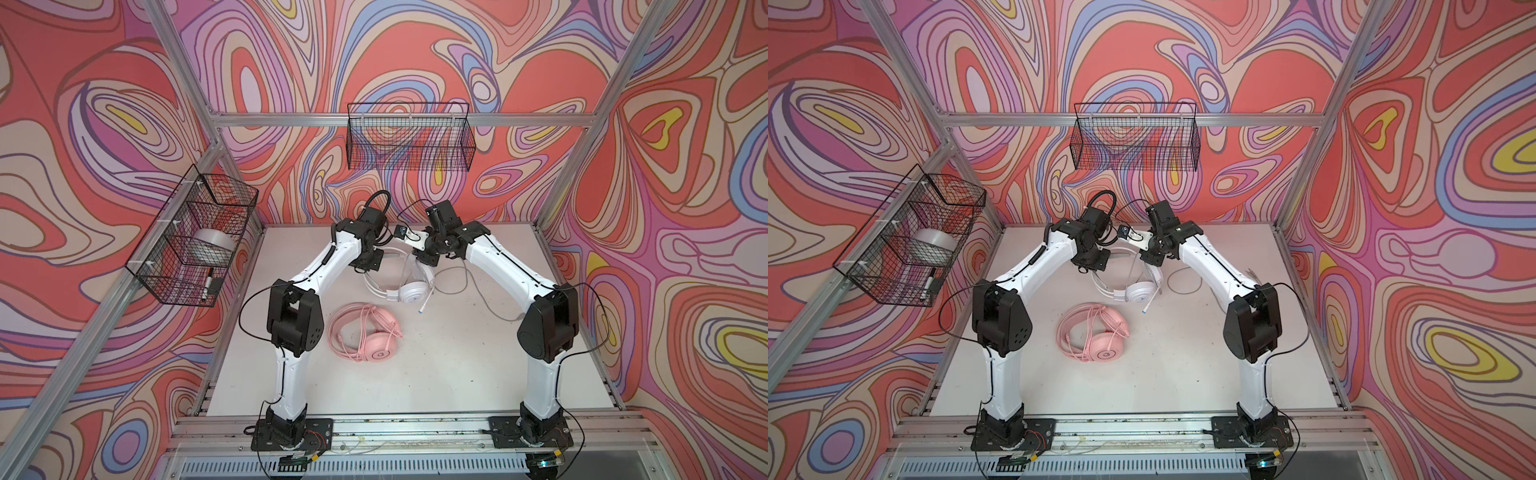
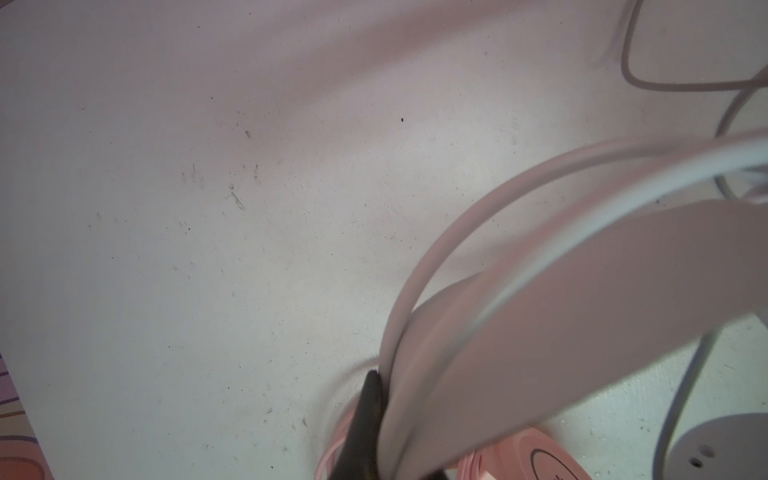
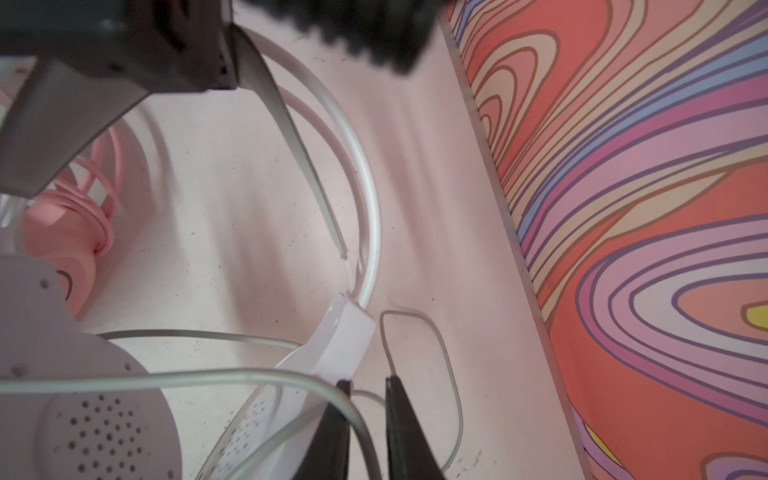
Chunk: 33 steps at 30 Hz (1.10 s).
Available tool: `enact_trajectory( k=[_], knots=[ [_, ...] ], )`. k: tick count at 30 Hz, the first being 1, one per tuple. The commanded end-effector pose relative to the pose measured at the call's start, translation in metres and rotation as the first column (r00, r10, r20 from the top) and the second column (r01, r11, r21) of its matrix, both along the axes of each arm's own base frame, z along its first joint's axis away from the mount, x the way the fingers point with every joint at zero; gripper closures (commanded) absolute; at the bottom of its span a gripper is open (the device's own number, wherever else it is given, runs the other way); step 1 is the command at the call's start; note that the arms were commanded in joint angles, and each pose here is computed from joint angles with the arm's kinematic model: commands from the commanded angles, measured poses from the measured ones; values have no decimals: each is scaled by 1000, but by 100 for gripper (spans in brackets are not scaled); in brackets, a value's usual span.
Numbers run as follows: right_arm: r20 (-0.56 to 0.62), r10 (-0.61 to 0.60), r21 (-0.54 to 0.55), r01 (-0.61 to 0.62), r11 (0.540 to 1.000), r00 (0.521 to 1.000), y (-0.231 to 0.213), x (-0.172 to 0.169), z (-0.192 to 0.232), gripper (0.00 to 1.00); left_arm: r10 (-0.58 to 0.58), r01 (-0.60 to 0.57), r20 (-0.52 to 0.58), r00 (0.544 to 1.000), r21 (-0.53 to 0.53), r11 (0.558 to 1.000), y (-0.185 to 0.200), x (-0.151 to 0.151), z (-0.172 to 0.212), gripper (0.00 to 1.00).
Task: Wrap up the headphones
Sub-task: 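Carry the grey cable over the headband toward the left gripper and release it, then move the right gripper back along the grey cable and grasp it again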
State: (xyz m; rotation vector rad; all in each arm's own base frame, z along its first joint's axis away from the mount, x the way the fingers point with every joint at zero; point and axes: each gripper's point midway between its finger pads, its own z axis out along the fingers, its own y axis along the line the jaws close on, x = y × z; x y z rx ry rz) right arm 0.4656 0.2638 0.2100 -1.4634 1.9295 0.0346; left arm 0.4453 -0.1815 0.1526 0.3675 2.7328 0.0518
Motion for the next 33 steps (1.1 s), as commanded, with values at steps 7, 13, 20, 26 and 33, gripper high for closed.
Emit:
enact_trajectory(
  k=[7, 13, 20, 26, 33],
  knots=[
    [-38, -92, 96, 95, 991, 995, -4, 39, -12, 82, -116, 113, -27, 993, -75, 991, -19, -14, 13, 100],
    [-127, -192, 188, 214, 959, 973, -18, 61, -15, 80, -135, 132, -22, 991, -119, 984, -22, -18, 18, 100],
    [-279, -296, 302, 376, 876, 914, -49, 70, -18, 77, -107, 99, -26, 994, -223, 970, -22, -20, 21, 100],
    [-418, -487, 276, 618, 736, 767, -101, 75, -39, 75, -75, 65, -26, 997, -283, 957, -18, -19, 26, 100],
    [-499, -655, 109, 790, 603, 568, -140, 51, -92, 73, -63, 49, -32, 998, -325, 944, -18, -18, 32, 100]
  ],
)
